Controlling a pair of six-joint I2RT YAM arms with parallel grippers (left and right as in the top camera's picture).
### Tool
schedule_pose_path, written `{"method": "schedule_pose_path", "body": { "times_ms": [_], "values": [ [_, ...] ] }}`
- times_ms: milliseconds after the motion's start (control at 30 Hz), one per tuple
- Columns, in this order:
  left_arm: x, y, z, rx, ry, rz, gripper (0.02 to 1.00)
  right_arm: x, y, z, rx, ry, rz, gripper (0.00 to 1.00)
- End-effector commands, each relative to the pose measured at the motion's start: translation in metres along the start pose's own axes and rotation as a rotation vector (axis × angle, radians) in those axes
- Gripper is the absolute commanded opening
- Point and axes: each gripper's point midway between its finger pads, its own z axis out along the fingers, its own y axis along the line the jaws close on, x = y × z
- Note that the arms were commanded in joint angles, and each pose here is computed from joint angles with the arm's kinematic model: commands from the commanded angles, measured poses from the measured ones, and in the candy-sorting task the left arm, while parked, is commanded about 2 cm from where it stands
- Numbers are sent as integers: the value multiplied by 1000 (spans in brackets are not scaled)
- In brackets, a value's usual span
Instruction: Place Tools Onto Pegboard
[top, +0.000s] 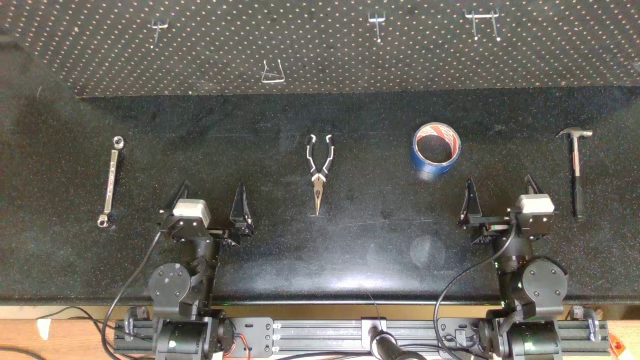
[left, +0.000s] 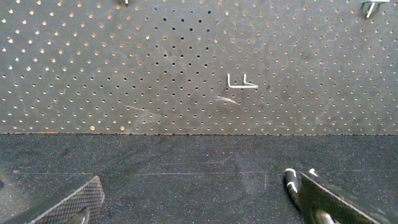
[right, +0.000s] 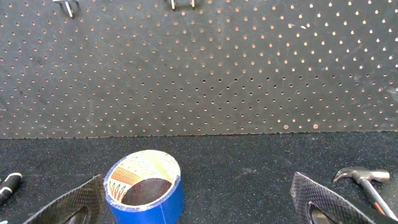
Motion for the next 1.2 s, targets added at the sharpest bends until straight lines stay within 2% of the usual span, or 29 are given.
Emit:
{"method": "schedule_pose_path", "body": {
  "times_ms": [33,1133,1200],
  "values": [
    [1,0,0,4,1,12,996,1,-2,0,13,2,-11,976],
    [1,-2,0,13,1,1,996,1,-2,0,13,2,-11,976],
    [-2,-2,-1,11,-9,48,996,1,-2,0,13,2,-11,976]
  ]
}}
